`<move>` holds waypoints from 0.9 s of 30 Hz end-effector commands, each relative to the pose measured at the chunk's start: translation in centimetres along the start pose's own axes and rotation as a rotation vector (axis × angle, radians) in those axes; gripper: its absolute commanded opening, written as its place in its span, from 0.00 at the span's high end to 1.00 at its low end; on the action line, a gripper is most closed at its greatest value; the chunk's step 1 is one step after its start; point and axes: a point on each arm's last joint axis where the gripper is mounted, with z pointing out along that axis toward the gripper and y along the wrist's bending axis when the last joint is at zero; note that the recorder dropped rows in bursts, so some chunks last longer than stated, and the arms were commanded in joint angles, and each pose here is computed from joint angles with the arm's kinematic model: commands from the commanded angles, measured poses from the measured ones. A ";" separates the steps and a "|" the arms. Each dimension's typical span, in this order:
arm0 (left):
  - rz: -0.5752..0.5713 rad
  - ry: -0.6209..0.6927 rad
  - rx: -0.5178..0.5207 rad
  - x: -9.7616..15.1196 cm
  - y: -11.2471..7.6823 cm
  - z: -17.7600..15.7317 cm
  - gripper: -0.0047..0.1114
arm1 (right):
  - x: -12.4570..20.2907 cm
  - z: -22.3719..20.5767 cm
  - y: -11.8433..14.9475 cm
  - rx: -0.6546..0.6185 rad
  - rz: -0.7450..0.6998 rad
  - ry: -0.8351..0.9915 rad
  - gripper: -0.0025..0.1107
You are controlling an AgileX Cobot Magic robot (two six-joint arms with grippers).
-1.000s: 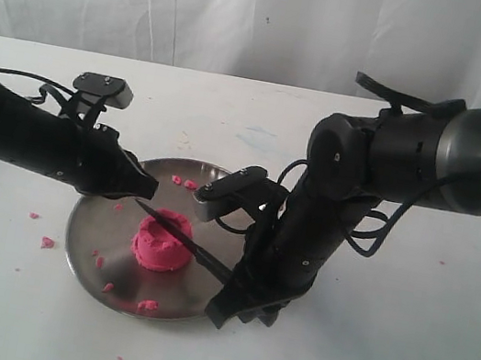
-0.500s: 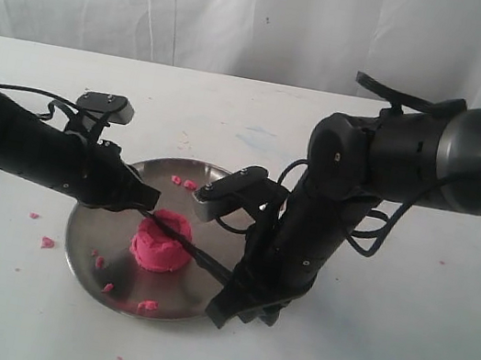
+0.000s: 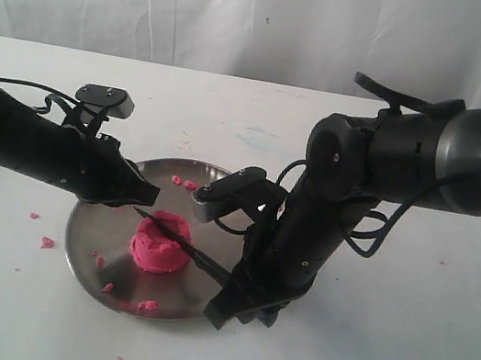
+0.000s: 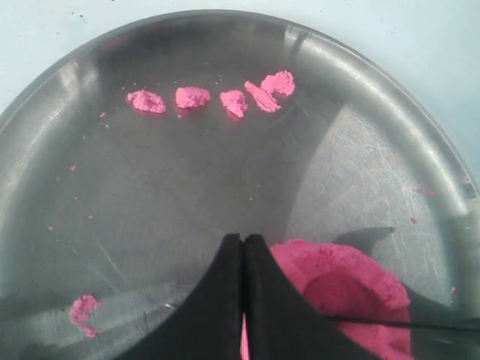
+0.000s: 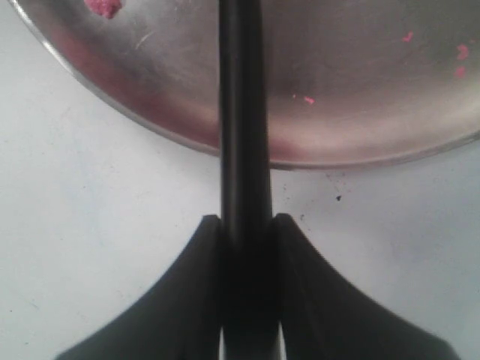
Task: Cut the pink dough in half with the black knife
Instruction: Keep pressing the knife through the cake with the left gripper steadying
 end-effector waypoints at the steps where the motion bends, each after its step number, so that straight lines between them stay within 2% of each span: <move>1: 0.000 0.013 0.013 0.6 -0.3 -0.2 0.96 | -0.1 -0.1 0.1 -0.002 -0.006 -0.005 0.98; 18: 0.022 0.048 -0.014 1.4 0.0 0.0 0.96 | -0.1 -0.1 0.1 -0.004 -0.004 -0.006 0.98; 25: -0.011 0.111 -0.014 2.9 0.9 1.6 0.96 | -0.1 -0.1 0.1 -0.002 -0.004 -0.010 0.98; 27: -0.003 0.093 -0.012 2.3 0.8 1.5 0.96 | -0.1 -0.1 0.1 -0.002 -0.004 -0.010 0.98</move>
